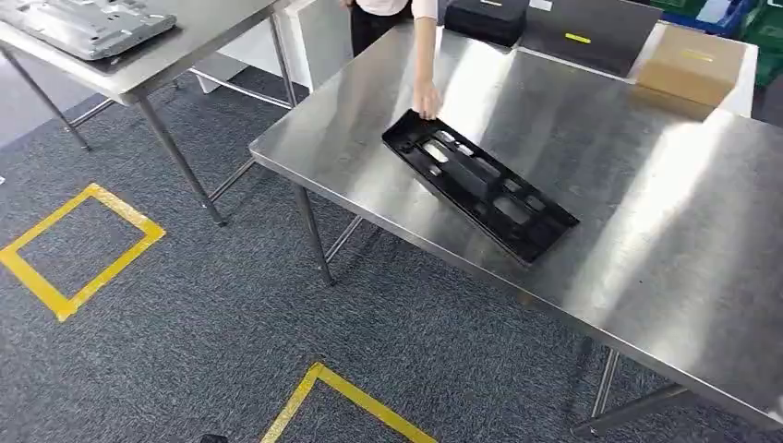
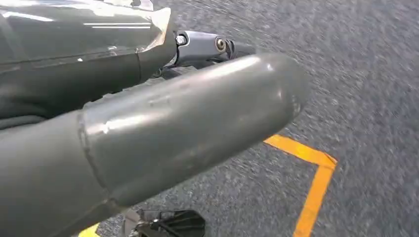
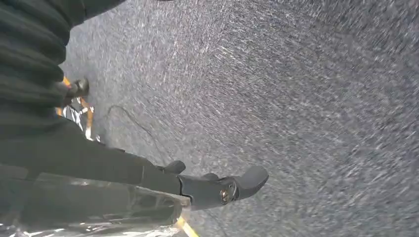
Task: Take the parts from the cabinet and place them on the table.
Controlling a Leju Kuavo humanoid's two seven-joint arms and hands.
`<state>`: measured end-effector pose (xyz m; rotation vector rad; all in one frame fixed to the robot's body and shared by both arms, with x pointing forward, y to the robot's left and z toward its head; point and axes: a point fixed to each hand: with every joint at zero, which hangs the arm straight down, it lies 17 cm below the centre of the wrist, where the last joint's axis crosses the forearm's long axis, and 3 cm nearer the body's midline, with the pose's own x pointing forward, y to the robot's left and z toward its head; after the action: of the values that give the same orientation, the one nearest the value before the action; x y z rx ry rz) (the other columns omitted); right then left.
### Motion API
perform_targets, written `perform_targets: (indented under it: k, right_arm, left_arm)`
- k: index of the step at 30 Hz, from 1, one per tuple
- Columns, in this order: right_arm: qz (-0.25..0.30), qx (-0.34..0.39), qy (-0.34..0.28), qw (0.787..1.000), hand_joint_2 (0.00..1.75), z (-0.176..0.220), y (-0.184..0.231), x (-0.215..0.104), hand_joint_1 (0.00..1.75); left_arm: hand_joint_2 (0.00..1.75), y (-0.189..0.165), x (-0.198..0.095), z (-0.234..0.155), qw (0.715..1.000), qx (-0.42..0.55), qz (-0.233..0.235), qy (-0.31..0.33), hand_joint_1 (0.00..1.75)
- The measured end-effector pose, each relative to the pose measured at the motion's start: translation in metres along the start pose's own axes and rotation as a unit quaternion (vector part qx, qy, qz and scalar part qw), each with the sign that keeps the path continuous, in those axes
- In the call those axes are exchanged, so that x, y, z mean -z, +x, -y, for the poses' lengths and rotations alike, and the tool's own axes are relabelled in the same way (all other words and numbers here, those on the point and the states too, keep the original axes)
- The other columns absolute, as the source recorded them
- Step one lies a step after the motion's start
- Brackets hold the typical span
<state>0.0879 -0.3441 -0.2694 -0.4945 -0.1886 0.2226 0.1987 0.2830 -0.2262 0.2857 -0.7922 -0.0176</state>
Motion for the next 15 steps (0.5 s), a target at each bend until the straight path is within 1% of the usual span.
perform_targets:
  k: [2, 11, 15]
  right_arm:
    - [0.002, 0.000, 0.004, 1.000, 1.75, -0.0050, 0.0035, -0.0021, 0.00]
    - [0.001, -0.003, 0.003, 1.000, 1.75, -0.0032, 0.0025, -0.0014, 0.00]
    - [-0.009, -0.004, 0.001, 1.000, 1.75, -0.0006, -0.0039, -0.0002, 0.00]
  left_arm:
    - [0.00, -0.0007, 0.0008, -0.0030, 1.000, 0.001, -0.001, 0.001, 0.00]
    - [0.00, 0.0013, 0.0010, 0.0016, 1.000, -0.002, -0.001, -0.005, 0.00]
    - [0.00, 0.0016, 0.0005, 0.0043, 1.000, -0.004, -0.003, -0.007, 0.00]
